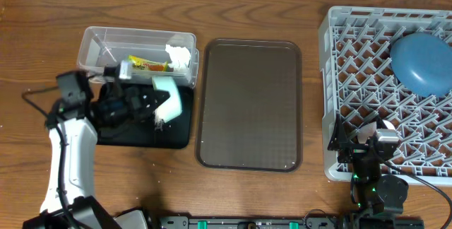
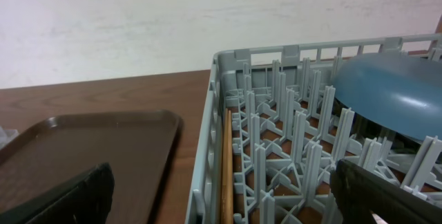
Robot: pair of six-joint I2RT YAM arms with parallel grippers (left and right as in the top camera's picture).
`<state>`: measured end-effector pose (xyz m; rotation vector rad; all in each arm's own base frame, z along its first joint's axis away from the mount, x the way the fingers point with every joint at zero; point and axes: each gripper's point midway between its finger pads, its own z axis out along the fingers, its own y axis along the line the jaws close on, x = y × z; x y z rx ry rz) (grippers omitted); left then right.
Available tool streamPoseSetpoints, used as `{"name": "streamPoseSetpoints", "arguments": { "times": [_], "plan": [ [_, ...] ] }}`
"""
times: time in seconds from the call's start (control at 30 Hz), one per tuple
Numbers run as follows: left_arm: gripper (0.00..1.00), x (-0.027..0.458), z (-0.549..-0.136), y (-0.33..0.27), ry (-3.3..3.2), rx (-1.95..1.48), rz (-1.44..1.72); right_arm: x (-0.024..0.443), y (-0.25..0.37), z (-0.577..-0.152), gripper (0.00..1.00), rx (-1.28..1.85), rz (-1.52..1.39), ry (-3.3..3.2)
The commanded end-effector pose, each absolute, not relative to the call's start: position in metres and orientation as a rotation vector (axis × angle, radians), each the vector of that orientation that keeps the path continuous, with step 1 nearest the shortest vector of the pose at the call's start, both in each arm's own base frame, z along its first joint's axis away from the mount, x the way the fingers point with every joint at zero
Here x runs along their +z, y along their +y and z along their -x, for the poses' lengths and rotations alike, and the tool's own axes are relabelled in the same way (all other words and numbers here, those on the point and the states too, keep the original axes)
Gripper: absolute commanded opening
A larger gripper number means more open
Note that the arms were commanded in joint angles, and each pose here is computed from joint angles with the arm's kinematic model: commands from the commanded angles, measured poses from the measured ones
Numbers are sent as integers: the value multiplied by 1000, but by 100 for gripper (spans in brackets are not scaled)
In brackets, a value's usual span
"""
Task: Sort waste into correct bins and load items into the dishwasher rack
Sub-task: 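Tip the green bowl over the black tray to pour out rice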
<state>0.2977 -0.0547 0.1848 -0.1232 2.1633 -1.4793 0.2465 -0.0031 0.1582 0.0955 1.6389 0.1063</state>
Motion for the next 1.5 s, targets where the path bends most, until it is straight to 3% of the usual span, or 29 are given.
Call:
{"name": "streamPoseSetpoints", "arguments": {
  "times": [0.0, 0.3, 0.97, 1.03, 1.1, 1.17, 1.23, 1.47],
  "plan": [
    [6, 205, -288, -48, 1937, -1616, 52, 157, -4, -246, 99, 108, -107, 1640],
    [6, 192, -285, -13, 1870, -1538, 158, 157, -4, -246, 99, 108, -107, 1640],
    [6, 163, -283, -14, 1923, -1445, 119, 157, -4, -246, 99, 108, -107, 1640],
    [6, 146, -285, -10, 2011, -1367, 148, 157, -4, -246, 99, 108, -107, 1640],
    [6, 111, -286, 3, 2221, -1266, 406, 157, -4, -246, 99, 108, -107, 1640],
    [6, 125, -287, -6, 2147, -1353, 343, 157, -4, -246, 99, 108, -107, 1640],
    [6, 172, -283, -23, 1858, -1487, 22, 157, -4, -246, 99, 108, -107, 1640],
    [6, 154, -292, -21, 1991, -1435, 122, 157, -4, -246, 99, 108, -107, 1640]
  ]
}}
